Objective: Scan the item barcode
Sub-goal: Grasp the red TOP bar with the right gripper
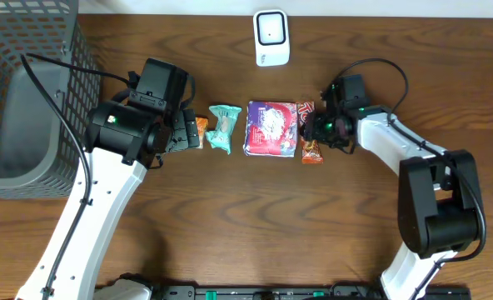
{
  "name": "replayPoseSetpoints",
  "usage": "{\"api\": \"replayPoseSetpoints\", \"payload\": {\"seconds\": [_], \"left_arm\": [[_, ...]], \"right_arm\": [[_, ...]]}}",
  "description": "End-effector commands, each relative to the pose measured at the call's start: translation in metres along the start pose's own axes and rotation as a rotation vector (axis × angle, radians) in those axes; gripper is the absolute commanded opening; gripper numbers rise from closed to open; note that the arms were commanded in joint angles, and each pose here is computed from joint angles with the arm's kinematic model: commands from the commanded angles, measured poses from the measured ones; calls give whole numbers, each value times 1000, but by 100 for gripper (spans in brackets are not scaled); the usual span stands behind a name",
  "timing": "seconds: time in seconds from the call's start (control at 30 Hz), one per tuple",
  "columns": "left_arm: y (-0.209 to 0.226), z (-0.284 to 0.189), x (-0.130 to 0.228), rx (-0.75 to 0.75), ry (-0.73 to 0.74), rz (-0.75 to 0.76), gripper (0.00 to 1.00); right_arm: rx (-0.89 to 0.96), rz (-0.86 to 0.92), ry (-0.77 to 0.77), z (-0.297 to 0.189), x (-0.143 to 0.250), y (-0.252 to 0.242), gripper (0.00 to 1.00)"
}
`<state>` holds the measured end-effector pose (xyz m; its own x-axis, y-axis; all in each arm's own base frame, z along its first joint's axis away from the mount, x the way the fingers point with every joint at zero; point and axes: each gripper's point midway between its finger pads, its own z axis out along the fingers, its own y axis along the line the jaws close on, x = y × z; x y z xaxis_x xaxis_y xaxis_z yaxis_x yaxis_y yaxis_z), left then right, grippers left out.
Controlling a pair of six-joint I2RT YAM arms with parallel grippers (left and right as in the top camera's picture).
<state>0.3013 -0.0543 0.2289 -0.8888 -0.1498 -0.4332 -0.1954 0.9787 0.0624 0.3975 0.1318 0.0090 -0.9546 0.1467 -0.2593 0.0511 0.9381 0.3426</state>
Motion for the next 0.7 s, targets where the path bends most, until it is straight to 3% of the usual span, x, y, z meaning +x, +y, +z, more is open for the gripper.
{"api": "replayPoseSetpoints", "payload": {"seconds": [0.0,0.33,0.67], "left_arm": [[2,-3,-2,0,-10,-16,98],[2,-3,-2,0,-10,-16,98],[2,-3,-2,0,-10,-16,98]], "right_arm": [[142,-54,-20,4,1,-12,56],[383,-144,-46,0,10,-24,53],[420,-152,-37,-2,15,-27,51]]}}
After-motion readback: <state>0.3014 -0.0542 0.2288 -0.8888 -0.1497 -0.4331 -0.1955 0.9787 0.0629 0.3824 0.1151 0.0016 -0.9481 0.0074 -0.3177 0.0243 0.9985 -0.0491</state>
